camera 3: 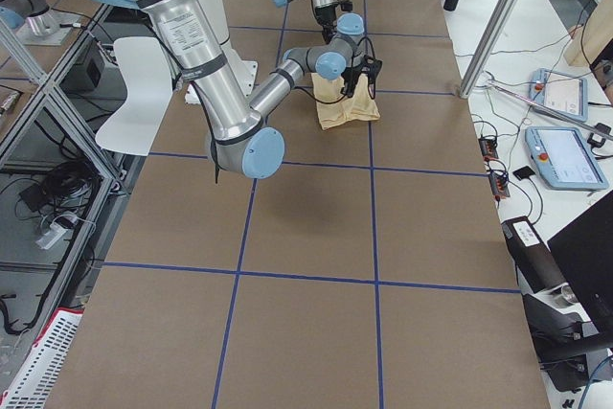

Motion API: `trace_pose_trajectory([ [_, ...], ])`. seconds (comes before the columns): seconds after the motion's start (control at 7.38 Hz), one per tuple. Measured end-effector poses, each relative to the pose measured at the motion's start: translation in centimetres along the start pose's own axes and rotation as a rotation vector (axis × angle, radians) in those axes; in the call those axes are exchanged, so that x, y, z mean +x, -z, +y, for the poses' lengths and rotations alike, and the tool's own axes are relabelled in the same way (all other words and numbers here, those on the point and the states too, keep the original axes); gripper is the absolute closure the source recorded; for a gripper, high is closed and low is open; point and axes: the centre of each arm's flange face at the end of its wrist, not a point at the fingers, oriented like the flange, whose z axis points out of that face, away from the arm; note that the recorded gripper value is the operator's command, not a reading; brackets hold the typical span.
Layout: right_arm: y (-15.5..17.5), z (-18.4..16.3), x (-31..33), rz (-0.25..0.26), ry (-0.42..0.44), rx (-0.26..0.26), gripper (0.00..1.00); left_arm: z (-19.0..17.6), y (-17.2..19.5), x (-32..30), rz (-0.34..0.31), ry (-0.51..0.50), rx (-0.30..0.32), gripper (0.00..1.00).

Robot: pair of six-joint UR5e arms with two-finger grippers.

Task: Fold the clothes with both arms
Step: 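Lift the near edge with both grippers and fold it away from the robot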

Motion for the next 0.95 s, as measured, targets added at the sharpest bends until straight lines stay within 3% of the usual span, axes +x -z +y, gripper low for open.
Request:
trace_pose_trajectory([
  [0.27, -0.7, -2.1, -3.2, -0.022, -0.005, 0.017, 1.0, -2.4, -2.5, -0.4, -0.008, -0.012, 0.027, 1.0],
  [0.95, -3.4, -4.6, -7.2, -0.023, -0.003, 0.039, 1.0, -6.8, -3.0, -1.5, -0.03, -0.042, 0.08, 1.0],
])
